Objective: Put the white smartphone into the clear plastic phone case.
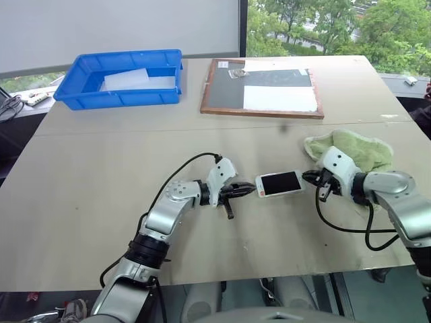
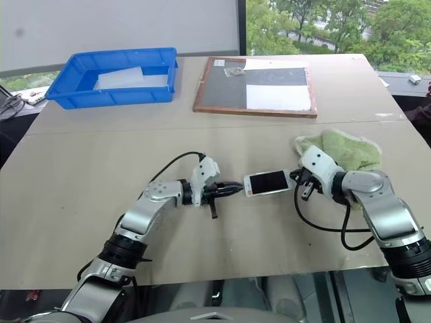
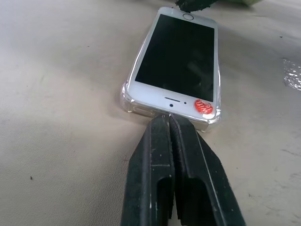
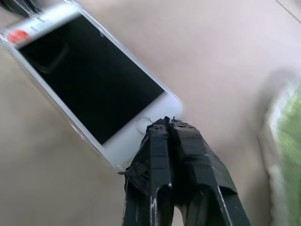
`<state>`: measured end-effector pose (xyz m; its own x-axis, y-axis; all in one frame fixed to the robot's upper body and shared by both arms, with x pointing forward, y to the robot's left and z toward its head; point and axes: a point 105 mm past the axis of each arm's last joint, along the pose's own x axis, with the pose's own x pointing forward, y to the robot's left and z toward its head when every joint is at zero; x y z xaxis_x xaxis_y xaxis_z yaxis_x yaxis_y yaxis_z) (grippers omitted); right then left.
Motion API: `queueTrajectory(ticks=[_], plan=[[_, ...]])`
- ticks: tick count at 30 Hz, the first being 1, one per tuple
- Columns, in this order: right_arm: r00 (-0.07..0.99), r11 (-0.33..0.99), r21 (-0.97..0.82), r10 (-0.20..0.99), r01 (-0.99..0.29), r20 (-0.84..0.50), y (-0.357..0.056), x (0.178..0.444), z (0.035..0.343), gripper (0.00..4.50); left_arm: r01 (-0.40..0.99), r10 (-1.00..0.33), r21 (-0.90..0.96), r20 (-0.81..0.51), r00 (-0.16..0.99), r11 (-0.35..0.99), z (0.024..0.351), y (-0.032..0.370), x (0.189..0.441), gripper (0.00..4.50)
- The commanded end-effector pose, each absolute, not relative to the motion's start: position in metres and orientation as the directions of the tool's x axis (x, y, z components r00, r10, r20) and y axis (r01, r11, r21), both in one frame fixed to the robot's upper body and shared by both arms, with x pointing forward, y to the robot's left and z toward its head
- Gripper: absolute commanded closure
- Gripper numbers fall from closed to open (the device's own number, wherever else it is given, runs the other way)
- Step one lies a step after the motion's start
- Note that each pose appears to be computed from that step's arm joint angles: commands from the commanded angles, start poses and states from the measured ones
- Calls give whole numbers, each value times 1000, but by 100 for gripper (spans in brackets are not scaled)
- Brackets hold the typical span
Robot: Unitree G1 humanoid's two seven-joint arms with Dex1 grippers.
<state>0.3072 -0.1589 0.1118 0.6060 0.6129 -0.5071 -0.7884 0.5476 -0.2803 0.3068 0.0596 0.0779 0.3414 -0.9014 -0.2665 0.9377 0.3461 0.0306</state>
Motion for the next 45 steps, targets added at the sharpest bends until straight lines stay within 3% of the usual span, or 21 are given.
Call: queueTrajectory(ticks=[1,7,14,20,27,37,45], plan=[[608,536,-295,636,-791,-475,-156,305,123,450,937,-921,31,-178,347,347,99,72,307,440],[614,546,-290,636,-786,-467,-157,304,121,450,949,-938,38,-145,314,312,111,72,307,440],[651,576,-308,633,-758,-419,-164,310,139,450,965,-958,13,-119,260,261,107,36,305,440],[627,557,-299,623,-775,-468,-160,314,126,450,966,-950,-9,-181,253,259,94,26,311,440],[545,521,-224,618,-823,-566,-156,314,104,450,964,-922,-74,-318,221,256,70,27,315,440],[369,619,-13,450,-785,-813,-180,294,39,450,963,-918,-59,-321,233,264,69,22,317,440],[252,630,57,390,-774,-886,-179,285,-2,450,956,-916,-62,-309,256,288,69,19,322,440]])
